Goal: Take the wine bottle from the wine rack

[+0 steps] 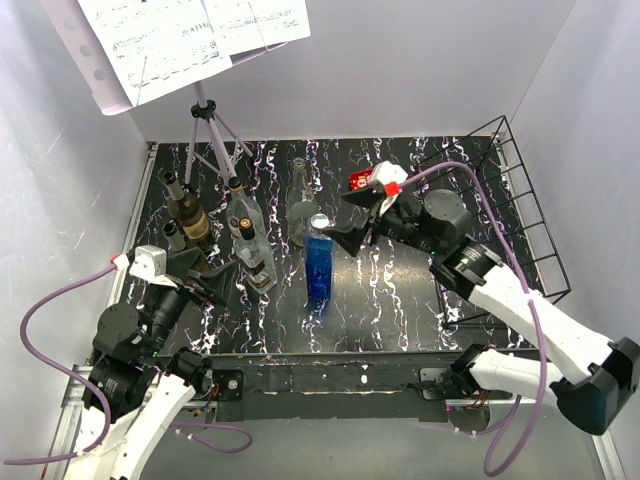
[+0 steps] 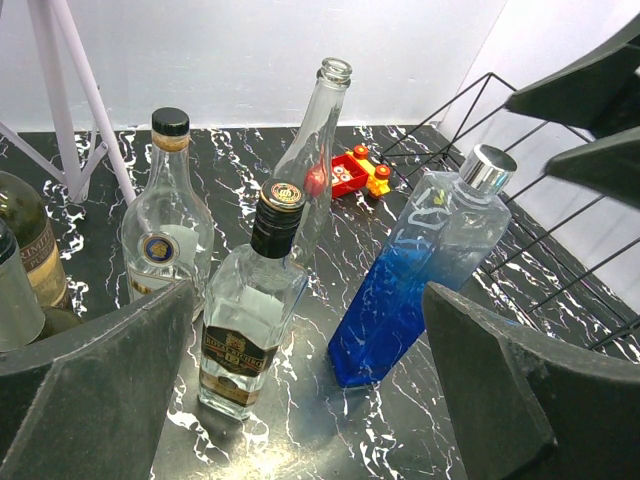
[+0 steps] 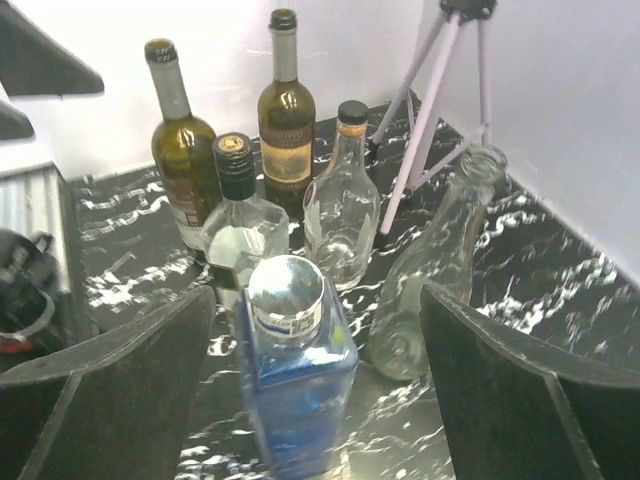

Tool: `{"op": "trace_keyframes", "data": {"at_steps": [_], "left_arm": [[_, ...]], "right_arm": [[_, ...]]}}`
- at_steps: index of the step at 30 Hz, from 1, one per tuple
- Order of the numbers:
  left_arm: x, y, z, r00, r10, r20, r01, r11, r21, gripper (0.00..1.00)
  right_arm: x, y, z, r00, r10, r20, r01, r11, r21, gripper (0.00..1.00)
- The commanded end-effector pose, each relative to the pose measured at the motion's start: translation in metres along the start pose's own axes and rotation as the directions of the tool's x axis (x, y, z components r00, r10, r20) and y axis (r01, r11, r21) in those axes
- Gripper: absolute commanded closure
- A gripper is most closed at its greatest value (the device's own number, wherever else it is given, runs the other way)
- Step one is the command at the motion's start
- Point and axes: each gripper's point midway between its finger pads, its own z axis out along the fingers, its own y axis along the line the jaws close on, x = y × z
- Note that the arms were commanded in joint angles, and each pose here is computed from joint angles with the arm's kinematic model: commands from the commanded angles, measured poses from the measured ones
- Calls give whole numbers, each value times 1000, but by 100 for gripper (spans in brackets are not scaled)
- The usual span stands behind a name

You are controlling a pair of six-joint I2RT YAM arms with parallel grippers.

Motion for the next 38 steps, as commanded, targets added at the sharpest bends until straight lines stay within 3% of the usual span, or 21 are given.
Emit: {"op": "trace_keyframes", "data": {"at_steps": [1,4,6,11,20,38], "left_arm": [[5,-1,5,1000,10,-19,-10,1000,8,2],[9,-11,6,999,10,-37,-8,998,68,2],[12,-16,8,999,14,-47,-9,995,100,2],[17,-31,9,997,14,-73,0,983,184,2],[32,-38,19,989,0,-151,34,974,223,2],[35,-36,24,987,0,-159,33,977,210,2]], "right_arm": [[-25,-7,-36,963,270,4,-265,945,191,9],[-10,-14,-70,899,439,3,-410,837,362,9],[-1,-21,-97,837,542,72,-505,715,484,9],[30,-13,-147,780,626,-16,-473,607,639,8],[74,-2,-181,761,642,-94,-410,588,697,7],[70,1,-183,785,614,-79,-418,619,665,7]]}}
